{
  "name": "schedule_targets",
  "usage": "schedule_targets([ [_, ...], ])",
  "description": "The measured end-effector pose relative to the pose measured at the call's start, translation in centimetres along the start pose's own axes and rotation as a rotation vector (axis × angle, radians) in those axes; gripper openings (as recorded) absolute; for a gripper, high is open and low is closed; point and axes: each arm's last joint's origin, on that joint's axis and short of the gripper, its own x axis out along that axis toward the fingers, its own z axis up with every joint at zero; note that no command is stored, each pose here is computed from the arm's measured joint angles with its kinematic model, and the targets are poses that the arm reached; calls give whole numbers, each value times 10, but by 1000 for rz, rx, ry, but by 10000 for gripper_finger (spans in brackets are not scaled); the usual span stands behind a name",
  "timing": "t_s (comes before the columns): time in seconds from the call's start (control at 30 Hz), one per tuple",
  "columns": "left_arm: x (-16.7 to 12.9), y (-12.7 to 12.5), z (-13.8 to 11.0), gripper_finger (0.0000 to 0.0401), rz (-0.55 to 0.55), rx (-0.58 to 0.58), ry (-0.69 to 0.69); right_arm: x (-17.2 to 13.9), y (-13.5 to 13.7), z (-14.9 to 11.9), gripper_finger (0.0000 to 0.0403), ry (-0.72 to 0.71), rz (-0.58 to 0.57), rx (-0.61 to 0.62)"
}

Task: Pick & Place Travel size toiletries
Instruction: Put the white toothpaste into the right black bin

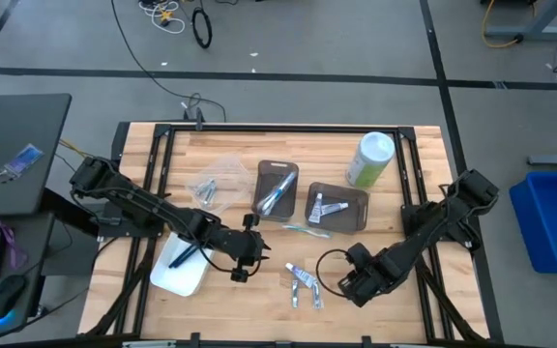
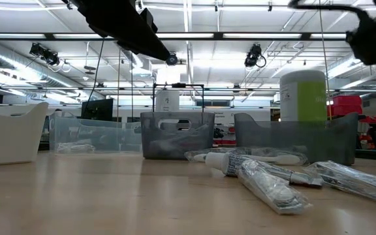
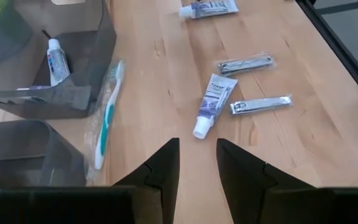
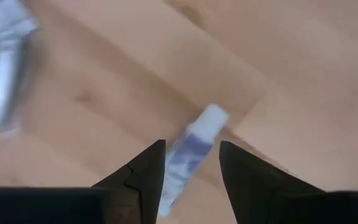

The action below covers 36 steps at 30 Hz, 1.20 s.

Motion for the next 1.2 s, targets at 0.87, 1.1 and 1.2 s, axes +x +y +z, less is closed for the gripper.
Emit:
schedule_targets([
  [0.87, 0, 0, 0, 114, 3, -16, -1, 35, 9, 15, 139, 64, -123, 252],
  [1.1, 0, 0, 0, 114, 4, -15, 0, 36, 10, 17, 83, 67, -108, 258],
  [1.2, 0, 0, 0, 114, 4, -17, 0, 35, 10, 17, 65, 67, -105, 243],
])
